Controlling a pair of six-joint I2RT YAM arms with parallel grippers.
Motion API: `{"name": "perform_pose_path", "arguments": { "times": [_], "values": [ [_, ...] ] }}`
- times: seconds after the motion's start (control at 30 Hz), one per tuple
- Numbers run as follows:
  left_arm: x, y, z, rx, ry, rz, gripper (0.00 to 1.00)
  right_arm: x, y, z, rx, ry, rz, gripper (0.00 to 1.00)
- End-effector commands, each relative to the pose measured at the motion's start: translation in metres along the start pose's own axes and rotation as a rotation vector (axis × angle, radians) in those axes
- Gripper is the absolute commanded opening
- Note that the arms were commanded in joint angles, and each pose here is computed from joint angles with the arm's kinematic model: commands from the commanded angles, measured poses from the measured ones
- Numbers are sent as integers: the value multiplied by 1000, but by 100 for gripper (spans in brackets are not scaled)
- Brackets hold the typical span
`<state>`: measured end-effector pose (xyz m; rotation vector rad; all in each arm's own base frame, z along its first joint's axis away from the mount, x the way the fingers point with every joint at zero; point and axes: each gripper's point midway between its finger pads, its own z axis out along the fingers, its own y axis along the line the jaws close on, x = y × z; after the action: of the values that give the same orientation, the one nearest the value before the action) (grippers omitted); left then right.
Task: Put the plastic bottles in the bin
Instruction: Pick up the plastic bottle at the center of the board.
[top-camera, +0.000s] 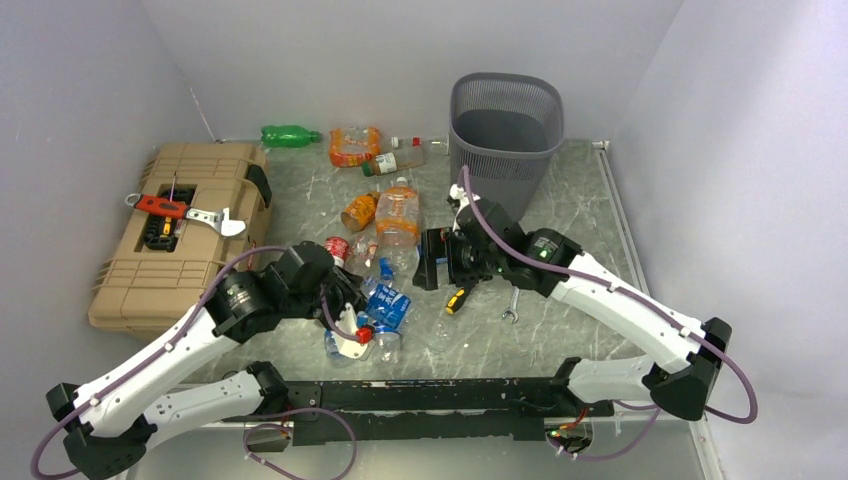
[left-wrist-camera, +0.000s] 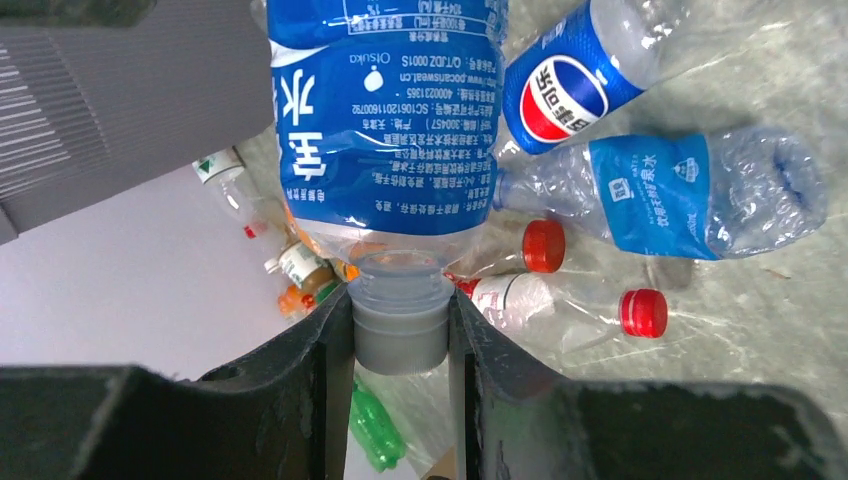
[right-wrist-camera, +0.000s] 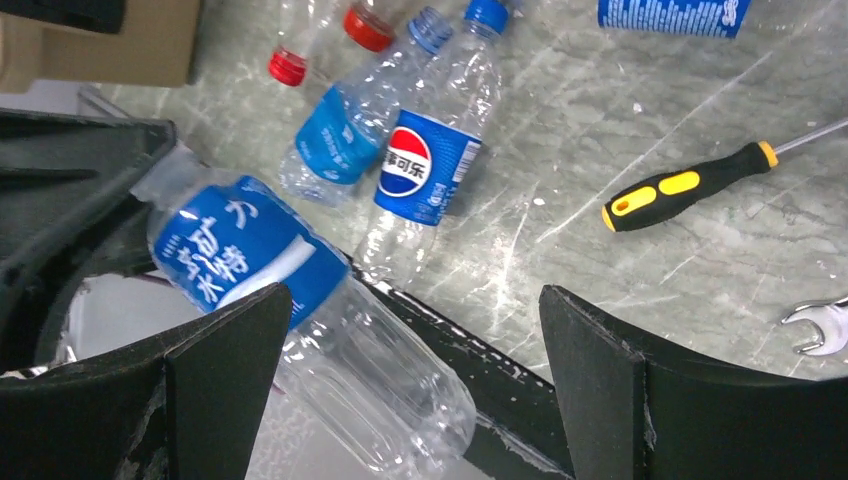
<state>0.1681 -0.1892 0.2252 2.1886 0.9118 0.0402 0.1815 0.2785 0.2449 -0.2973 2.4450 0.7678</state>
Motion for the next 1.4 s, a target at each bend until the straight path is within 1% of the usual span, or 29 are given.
{"name": "perform_pose_path", "arguments": {
  "times": [0.0,0.07,0.1,0.13,0.2,0.23,0.33,0.47,0.53,0.67,0.73,0.8,0.9,0.97,1.17,1.37],
  "values": [
    [10,23,-1,-149,60,129,0,-31,25,-4,-143,-184,-14,100],
    [6,27,-1,-188,40,139,0,-32,31,-2,-161,-188,-22,100],
    [2,28,0,-200,18,134,0,28,89,-31,-527,133,-85,100],
    [-3,29,1,-205,-11,123,0,47,103,-46,-639,237,-107,100],
    [-13,29,4,-202,-70,99,0,56,110,-46,-683,273,-124,100],
    [-15,28,6,-200,-89,92,0,56,103,-36,-747,153,-471,100],
    [-25,23,13,-178,-151,68,0,64,113,-38,-807,173,-526,100],
    [-34,21,14,-160,-204,46,0,70,98,-18,-632,211,-601,100],
    [-39,21,12,-156,-224,38,0,63,89,-11,-549,185,-618,99],
    [-39,18,10,-145,-224,33,0,32,80,-22,-435,36,-635,100],
    [-37,16,9,-141,-216,31,0,21,75,-26,-386,-17,-635,99],
    [-37,14,9,-138,-214,28,0,15,69,-25,-342,-32,-641,99],
    [-39,13,8,-131,-225,24,0,18,59,-14,-294,-10,-663,100],
    [-41,13,7,-133,-235,22,0,22,56,-8,-285,7,-686,99],
    [-52,17,1,-137,-290,11,0,41,65,-4,-355,39,-774,95],
    [-62,21,-4,-134,-338,6,0,62,67,-1,-420,100,-859,94]
  ]
}}
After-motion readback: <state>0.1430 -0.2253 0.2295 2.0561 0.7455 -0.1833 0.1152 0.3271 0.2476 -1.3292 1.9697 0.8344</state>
